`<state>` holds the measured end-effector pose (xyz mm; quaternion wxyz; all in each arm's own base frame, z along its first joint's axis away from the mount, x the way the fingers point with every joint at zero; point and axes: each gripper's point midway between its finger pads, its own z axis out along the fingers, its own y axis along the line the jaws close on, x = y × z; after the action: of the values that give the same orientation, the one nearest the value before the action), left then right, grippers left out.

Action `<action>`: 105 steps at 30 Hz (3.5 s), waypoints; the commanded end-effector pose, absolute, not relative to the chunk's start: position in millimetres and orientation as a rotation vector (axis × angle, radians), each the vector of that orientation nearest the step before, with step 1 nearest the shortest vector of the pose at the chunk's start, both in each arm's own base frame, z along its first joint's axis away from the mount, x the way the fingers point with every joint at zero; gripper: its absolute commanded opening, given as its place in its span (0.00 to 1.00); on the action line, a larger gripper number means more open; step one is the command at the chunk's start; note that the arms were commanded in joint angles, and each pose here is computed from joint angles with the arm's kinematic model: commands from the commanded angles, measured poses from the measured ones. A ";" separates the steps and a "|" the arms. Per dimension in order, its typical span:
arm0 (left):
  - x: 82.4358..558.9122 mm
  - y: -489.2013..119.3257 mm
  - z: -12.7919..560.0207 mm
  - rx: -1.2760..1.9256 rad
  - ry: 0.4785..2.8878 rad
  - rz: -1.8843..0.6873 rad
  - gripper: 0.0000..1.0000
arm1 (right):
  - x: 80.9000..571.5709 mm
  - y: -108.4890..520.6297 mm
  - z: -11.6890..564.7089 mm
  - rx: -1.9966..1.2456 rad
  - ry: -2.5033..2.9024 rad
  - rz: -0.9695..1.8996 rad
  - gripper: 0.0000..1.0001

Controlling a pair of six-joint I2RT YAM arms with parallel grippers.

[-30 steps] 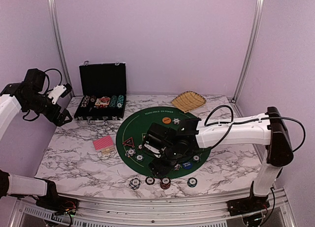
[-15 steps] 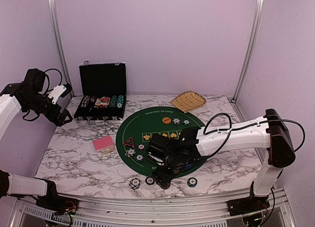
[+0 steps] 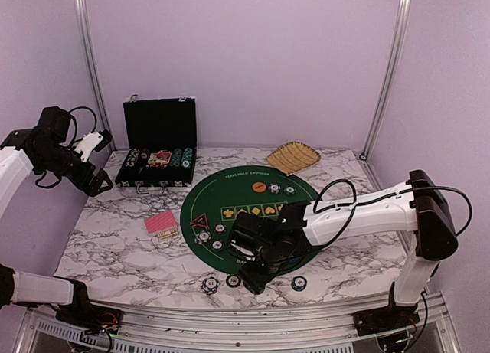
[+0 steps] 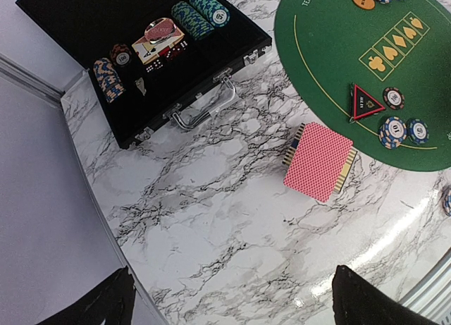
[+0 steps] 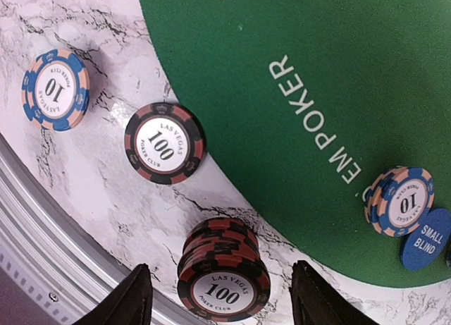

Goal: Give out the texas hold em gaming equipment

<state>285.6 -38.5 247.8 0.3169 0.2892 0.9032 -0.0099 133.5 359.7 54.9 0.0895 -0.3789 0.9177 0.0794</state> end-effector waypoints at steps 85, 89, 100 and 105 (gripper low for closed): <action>280.2 -32.9 248.9 0.757 2.395 0.015 0.99 | 490.8 345.1 29.1 -0.518 2.656 0.209 0.18; 280.6 -31.8 249.6 0.758 2.394 0.025 0.99 | 493.7 346.1 24.5 -0.511 2.659 0.211 0.19; 280.9 -33.9 252.9 0.759 2.384 0.012 0.99 | 479.1 348.0 32.0 -0.550 2.660 0.219 0.47; 279.2 -34.1 253.7 0.765 2.380 0.012 0.99 | 481.0 347.5 39.7 -0.553 2.644 0.189 0.61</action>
<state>286.1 -32.7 247.1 0.3132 0.2849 0.9059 0.0061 484.7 350.5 28.4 0.2127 -0.1960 0.9540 0.0792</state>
